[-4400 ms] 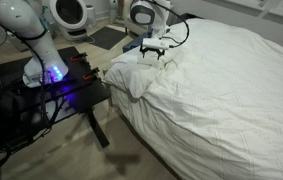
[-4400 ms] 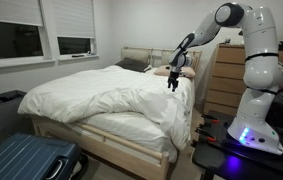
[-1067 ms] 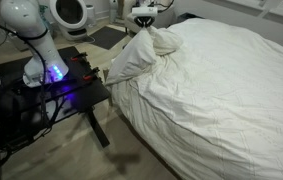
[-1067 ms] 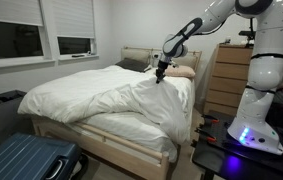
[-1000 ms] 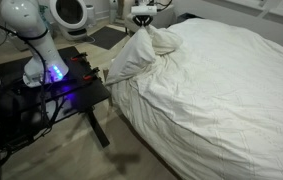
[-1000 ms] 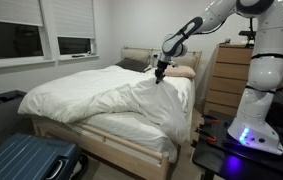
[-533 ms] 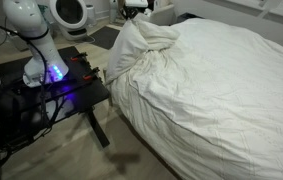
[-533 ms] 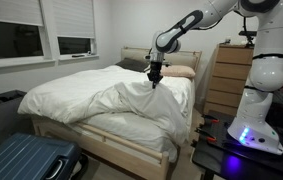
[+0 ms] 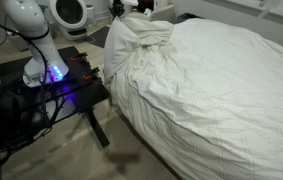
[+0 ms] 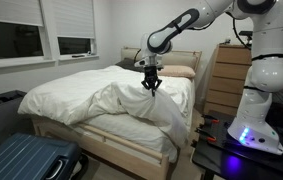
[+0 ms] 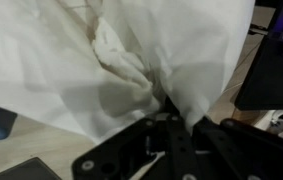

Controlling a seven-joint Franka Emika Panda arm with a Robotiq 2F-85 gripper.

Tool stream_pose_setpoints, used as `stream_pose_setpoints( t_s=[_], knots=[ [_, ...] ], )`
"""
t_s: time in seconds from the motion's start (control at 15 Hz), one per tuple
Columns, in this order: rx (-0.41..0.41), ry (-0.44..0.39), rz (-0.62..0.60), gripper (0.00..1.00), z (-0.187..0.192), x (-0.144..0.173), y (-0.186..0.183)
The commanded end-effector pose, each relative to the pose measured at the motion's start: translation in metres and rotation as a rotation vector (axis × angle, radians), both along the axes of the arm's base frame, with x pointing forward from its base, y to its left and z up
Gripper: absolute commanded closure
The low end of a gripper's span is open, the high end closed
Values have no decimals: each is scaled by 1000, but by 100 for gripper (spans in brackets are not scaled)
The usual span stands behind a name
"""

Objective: Lay the duvet flat on the bottom right side of the bed

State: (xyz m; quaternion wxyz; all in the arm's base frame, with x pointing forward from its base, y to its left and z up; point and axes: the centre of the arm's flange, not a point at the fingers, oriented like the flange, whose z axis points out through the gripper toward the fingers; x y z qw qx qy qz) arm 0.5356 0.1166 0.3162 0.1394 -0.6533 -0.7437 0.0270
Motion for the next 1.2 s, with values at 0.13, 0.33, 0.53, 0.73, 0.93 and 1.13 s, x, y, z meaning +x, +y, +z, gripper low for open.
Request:
stream_pose_setpoints(
  t_s=[0.13, 0.33, 0.53, 0.73, 0.93, 1.13],
  knots=[
    [47, 147, 272, 98, -24, -1, 75],
    [51, 220, 417, 98, -41, -15, 113],
    [48, 272, 521, 98, -50, -25, 138],
    [72, 282, 587, 98, -60, -29, 152],
    [90, 285, 613, 99, -86, -28, 157],
    [120, 327, 616, 99, -121, -28, 157]
  ],
)
